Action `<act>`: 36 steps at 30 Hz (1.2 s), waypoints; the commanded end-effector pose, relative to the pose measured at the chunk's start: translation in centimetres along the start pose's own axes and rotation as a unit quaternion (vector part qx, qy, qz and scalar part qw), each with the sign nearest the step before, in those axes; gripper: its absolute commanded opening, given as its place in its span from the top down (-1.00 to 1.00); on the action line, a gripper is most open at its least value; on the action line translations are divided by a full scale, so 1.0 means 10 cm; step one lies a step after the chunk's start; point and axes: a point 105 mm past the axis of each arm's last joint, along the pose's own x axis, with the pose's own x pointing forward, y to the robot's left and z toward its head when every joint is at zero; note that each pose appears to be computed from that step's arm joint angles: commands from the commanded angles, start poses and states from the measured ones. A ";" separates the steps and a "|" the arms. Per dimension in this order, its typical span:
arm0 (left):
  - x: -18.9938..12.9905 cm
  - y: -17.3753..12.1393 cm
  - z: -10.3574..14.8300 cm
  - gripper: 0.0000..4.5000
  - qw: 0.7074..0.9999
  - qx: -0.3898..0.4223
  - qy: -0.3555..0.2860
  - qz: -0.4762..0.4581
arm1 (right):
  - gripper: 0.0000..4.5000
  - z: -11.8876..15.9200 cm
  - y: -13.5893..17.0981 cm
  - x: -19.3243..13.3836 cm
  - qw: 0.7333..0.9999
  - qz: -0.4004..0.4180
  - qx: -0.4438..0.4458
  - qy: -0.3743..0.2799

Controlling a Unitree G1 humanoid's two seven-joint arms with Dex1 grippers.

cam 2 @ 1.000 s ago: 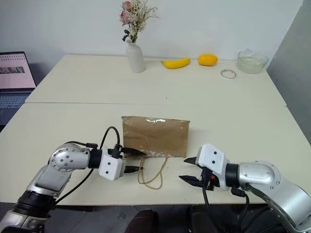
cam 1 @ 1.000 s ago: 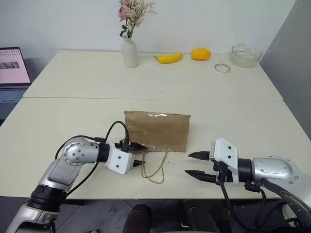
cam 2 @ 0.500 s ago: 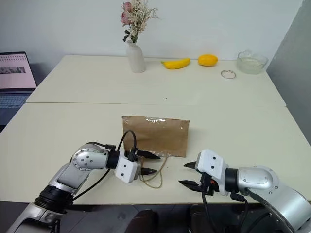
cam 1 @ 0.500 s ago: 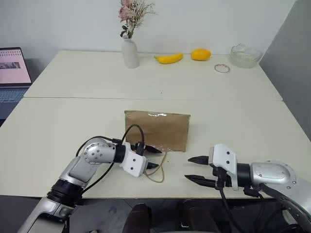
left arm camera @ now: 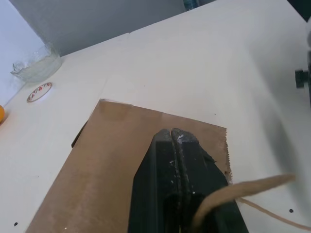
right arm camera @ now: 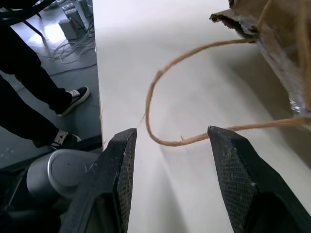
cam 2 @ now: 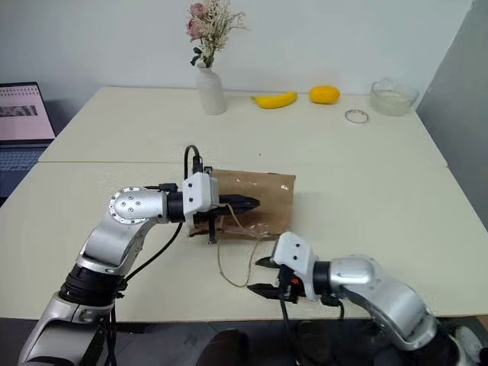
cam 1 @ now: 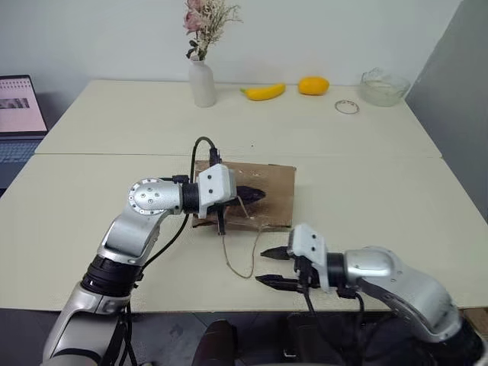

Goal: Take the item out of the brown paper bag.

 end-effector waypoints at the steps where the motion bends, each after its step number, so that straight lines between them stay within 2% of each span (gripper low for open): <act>1: -0.07 0.10 0.07 0.99 1.000 0.021 0.002 0.012 | -0.08 0.11 0.06 0.16 0.999 0.027 -0.015 -0.011; 6: -0.09 0.16 0.07 0.99 0.999 0.028 0.008 0.020 | -0.08 0.06 0.06 0.37 0.999 0.046 0.006 0.002; 12: -0.08 0.21 0.08 0.99 0.999 0.037 0.008 0.027 | -0.08 -0.02 -0.01 0.45 0.998 0.042 0.044 0.019; 20: -0.09 0.31 0.09 0.99 0.998 0.042 0.007 0.041 | -0.08 -0.12 -0.11 0.49 0.998 0.023 0.043 0.044; 27: -0.09 0.48 0.18 1.00 0.996 0.042 -0.006 0.084 | 0.99 -0.19 -0.20 0.47 0.998 0.001 -0.009 0.063; 32: -0.09 0.55 0.21 1.00 0.994 0.040 0.001 0.099 | 0.99 -0.26 -0.25 0.48 0.995 -0.011 -0.052 0.081; 36: -0.10 0.72 0.22 1.00 0.991 0.024 0.011 0.132 | 0.99 -0.36 -0.30 0.45 0.991 -0.018 -0.089 0.103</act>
